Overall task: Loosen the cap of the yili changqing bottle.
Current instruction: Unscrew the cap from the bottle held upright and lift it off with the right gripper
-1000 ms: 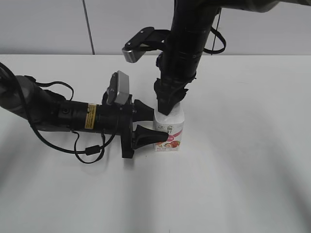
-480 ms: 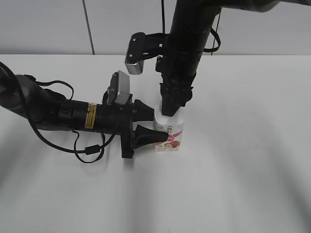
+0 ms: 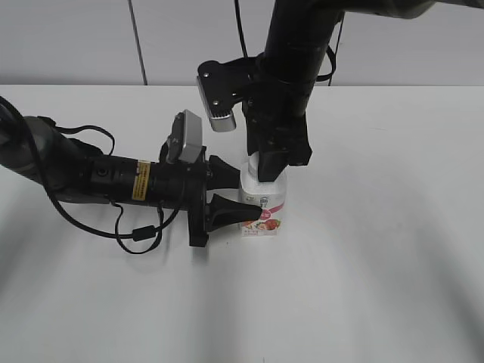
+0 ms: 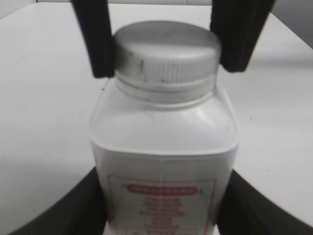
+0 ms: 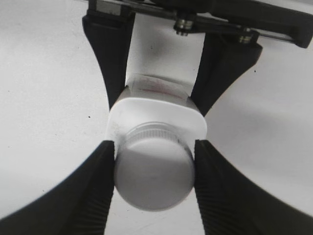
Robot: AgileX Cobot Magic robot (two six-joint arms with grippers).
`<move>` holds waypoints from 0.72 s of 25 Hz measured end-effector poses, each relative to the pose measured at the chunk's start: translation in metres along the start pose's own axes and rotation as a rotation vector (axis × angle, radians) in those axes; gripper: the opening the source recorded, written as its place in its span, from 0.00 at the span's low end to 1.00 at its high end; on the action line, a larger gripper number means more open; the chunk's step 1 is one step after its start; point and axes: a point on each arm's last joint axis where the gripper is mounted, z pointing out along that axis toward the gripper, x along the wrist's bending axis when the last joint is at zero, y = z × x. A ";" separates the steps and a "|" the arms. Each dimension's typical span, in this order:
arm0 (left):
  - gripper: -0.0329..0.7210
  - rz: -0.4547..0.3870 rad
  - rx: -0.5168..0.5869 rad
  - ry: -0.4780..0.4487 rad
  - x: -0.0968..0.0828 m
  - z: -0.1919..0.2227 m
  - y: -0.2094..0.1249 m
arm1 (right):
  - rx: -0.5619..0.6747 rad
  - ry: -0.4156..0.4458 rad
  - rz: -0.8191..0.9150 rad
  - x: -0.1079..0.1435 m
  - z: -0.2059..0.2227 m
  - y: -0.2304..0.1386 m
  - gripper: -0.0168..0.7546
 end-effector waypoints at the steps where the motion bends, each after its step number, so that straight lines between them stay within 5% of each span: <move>1: 0.56 0.000 0.001 0.001 0.000 0.000 0.000 | 0.000 0.000 -0.001 0.000 0.000 0.000 0.53; 6: 0.56 0.004 0.004 -0.001 0.000 0.000 0.000 | -0.011 0.001 0.055 -0.001 -0.003 0.002 0.53; 18: 0.56 0.002 0.007 -0.005 0.000 0.000 0.000 | -0.084 -0.067 0.625 -0.006 -0.036 0.011 0.65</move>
